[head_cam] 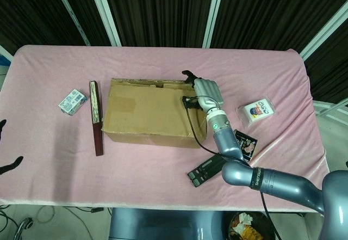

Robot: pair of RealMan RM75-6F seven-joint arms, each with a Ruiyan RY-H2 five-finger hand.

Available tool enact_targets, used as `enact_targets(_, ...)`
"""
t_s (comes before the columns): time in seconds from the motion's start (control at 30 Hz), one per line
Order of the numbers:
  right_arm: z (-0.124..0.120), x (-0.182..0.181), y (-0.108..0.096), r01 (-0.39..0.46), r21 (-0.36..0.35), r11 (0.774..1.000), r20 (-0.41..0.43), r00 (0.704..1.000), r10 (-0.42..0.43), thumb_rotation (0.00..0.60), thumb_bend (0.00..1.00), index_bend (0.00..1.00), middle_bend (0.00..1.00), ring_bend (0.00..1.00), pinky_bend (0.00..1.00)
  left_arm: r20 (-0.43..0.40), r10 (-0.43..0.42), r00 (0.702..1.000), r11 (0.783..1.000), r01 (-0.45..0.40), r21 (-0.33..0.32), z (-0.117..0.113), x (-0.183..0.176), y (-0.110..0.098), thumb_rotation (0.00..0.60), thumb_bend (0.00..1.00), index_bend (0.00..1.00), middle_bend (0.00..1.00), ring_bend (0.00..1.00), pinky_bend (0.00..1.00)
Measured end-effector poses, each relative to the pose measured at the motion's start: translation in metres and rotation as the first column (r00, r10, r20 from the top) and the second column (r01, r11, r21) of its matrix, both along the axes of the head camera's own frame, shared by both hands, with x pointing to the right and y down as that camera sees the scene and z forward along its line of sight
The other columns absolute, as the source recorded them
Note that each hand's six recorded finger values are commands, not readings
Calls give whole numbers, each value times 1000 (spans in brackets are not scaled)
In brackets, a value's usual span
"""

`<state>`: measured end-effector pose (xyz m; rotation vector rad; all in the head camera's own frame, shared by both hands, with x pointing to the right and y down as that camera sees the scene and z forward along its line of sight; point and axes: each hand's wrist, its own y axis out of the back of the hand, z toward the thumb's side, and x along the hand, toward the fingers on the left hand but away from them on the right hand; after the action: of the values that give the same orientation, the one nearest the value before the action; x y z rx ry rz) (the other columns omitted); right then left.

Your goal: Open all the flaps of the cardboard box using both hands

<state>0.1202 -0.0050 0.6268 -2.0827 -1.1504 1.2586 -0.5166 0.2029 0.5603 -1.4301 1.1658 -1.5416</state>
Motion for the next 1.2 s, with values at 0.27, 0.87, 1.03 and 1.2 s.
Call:
enact_targets(0.27,-4,-7,2,2,-12,1000,22,1000,-2,600,463,156,350,429,485,-8,-2,1000,1000,2,0,0,1,-1,600,126,0,0,0,0)
enact_targets(0.87,-33,-32,7,-73,-163,984,241,964,111,600,252,64,284,389,482,-18,-10,1000,1000,10,7,-1,1,-3,600,127,0,0,0,0)
enact_targets(1.03,-51,-42,4,-82,-207,975,313,939,145,600,228,61,278,386,472,-22,-11,1000,1000,11,10,-1,1,-3,600,126,0,0,0,0)
enact_targets(1.2,-63,-47,4,-71,-214,974,330,933,141,600,217,54,277,386,472,-26,-15,1000,1000,15,15,-2,0,-4,600,127,0,0,0,0)
